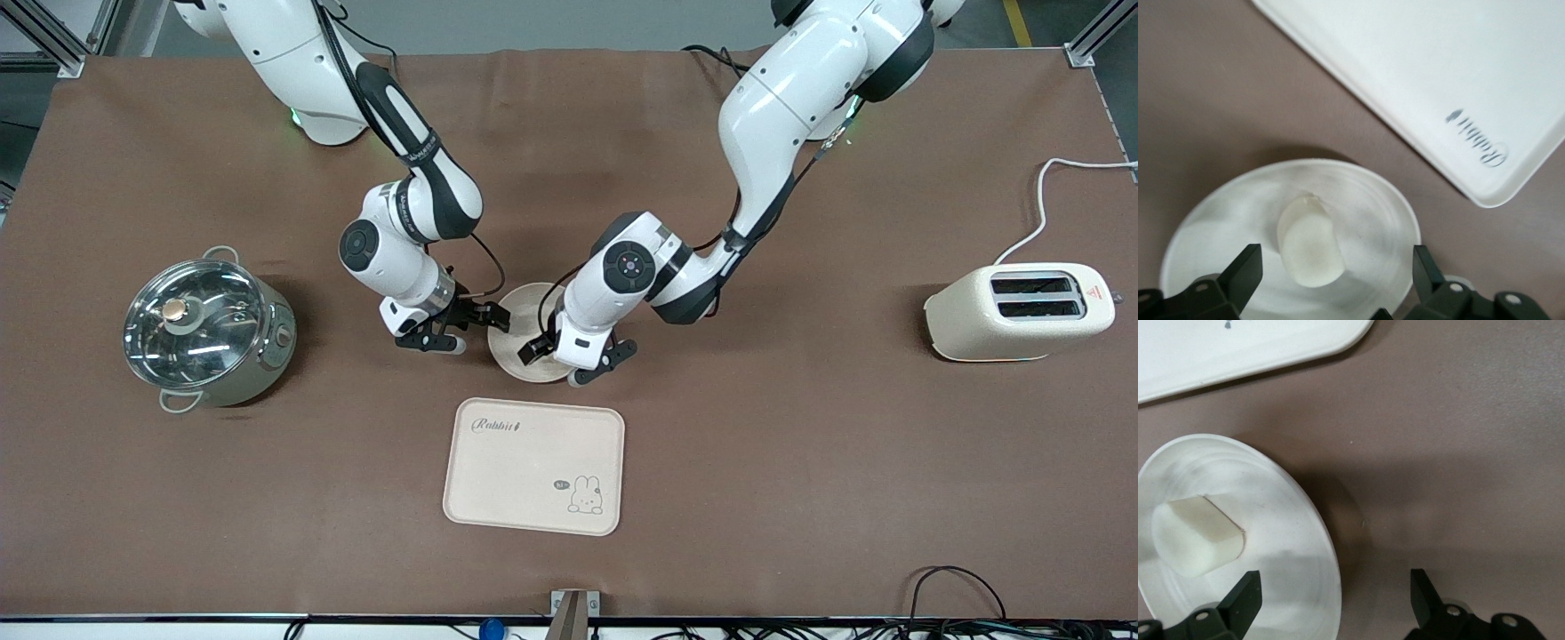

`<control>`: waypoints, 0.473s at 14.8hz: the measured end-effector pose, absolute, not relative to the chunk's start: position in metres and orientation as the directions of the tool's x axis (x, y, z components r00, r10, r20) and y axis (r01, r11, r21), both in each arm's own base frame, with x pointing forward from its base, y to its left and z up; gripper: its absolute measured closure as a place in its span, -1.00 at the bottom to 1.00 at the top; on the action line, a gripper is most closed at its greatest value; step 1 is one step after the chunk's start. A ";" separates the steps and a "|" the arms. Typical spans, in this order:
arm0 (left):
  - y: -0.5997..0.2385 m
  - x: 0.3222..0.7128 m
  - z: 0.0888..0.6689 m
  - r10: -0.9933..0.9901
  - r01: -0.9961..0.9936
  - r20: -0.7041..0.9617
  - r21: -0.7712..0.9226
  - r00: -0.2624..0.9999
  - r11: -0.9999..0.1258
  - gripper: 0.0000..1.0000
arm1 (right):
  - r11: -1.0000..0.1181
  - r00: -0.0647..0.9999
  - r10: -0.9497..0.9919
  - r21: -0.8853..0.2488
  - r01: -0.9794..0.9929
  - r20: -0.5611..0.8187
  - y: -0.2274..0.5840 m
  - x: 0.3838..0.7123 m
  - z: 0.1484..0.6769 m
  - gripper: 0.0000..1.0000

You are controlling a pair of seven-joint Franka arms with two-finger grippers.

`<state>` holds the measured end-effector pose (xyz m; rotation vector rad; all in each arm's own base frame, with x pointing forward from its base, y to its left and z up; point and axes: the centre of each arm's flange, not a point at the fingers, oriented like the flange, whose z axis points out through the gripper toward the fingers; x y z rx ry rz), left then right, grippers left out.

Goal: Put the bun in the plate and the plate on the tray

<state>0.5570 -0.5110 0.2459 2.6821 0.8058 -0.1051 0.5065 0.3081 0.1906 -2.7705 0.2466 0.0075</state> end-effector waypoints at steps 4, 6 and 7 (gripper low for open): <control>-0.439 0.599 0.352 0.482 0.476 -0.019 0.197 0.876 -0.857 -1.00 | -0.922 0.987 -0.160 -0.352 -0.161 -0.032 0.314 0.504 0.190 -0.11; -0.380 0.621 0.409 0.426 0.417 0.033 0.157 0.904 -0.895 -1.00 | -0.924 0.986 -0.165 -0.346 -0.162 -0.022 0.313 0.504 0.183 0.35; -0.346 0.631 0.435 0.396 0.386 0.053 0.138 0.917 -0.912 -1.00 | -0.926 0.986 -0.164 -0.341 -0.161 -0.019 0.314 0.503 0.179 0.54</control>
